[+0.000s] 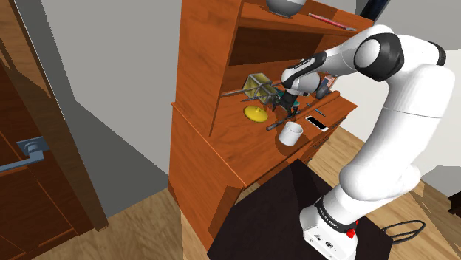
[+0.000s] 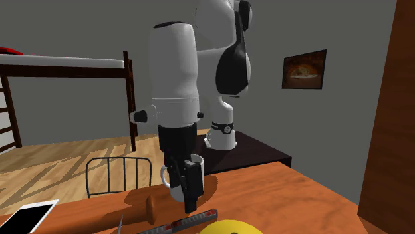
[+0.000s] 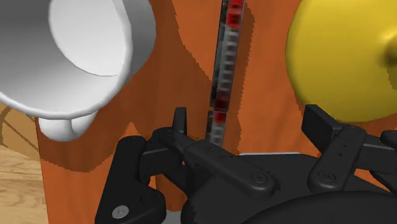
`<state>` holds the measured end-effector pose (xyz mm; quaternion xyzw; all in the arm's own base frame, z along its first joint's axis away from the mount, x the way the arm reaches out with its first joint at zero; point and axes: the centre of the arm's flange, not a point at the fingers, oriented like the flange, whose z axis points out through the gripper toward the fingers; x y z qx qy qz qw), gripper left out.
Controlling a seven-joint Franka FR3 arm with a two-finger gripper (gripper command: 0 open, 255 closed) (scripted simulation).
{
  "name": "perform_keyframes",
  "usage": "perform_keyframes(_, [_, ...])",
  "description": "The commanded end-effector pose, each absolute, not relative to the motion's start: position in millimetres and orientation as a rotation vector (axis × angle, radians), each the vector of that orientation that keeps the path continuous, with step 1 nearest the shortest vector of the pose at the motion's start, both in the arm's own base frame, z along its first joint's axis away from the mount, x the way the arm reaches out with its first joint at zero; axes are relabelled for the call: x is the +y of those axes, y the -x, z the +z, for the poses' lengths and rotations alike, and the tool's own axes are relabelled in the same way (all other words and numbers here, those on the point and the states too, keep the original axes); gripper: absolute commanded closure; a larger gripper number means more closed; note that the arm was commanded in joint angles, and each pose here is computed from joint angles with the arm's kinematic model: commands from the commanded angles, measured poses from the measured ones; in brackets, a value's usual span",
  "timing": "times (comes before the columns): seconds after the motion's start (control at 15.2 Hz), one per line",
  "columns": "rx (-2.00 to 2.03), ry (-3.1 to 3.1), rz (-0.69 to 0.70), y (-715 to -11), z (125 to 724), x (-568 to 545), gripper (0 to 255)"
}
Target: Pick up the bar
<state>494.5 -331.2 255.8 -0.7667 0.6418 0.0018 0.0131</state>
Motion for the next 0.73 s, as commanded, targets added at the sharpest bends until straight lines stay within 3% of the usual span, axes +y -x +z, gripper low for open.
perform_keyframes(0.0, [2.081,2.324,0.002,-491.8,239.4,-351.5,0])
perform_keyframes(0.66, [2.136,2.277,0.0,-488.5,188.4,-365.7,0])
